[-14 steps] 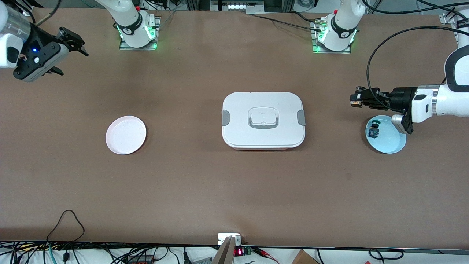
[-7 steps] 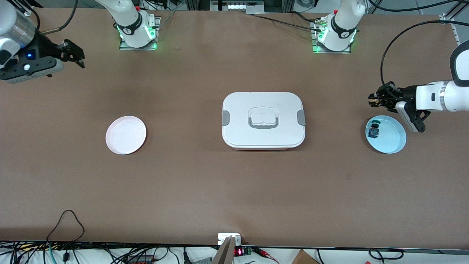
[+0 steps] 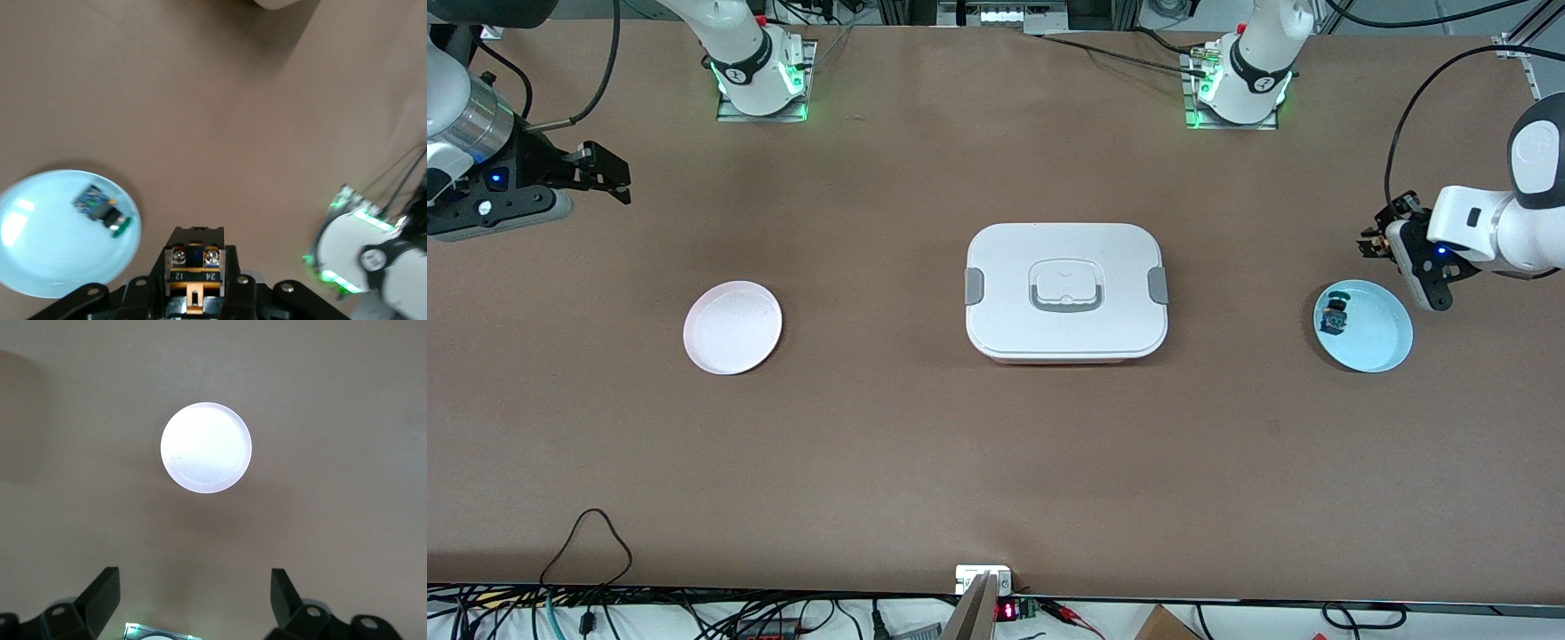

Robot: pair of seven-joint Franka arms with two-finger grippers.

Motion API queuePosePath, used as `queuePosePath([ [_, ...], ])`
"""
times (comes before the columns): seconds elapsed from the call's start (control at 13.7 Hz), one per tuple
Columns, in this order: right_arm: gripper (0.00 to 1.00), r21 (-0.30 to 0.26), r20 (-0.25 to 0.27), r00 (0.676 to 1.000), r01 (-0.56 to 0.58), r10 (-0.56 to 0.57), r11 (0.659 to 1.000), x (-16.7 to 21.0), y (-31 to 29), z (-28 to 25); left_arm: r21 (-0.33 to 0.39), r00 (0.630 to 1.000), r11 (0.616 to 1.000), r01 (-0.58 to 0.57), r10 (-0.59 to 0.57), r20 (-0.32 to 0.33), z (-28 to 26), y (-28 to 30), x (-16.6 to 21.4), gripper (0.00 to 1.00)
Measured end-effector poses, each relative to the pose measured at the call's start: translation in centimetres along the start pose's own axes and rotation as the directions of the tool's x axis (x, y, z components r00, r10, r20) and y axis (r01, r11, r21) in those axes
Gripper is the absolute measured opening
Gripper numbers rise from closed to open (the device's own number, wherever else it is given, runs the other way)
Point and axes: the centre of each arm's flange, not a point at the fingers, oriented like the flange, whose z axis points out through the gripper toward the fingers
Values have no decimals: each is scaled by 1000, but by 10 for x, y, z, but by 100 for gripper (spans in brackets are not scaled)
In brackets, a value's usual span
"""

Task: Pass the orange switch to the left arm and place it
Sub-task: 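Carry the switch to the blue plate while the right gripper returns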

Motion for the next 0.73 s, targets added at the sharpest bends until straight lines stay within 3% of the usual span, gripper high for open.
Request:
queuePosePath([
  [0.36, 100, -19, -107, 994, -7, 5, 1000, 15, 3, -1, 70, 988, 986, -148, 145, 52, 5, -13, -14, 33],
  [0.58, 100, -22, -123, 992, -7, 5, 1000, 20, 3, 1, 81, 978, 980, -184, 174, 115, 12, -25, -30, 33],
  [0.73, 100, -23, -123, 992, -8, 5, 1000, 20, 3, 1, 109, 969, 967, -229, 216, 117, 17, -40, -44, 33],
])
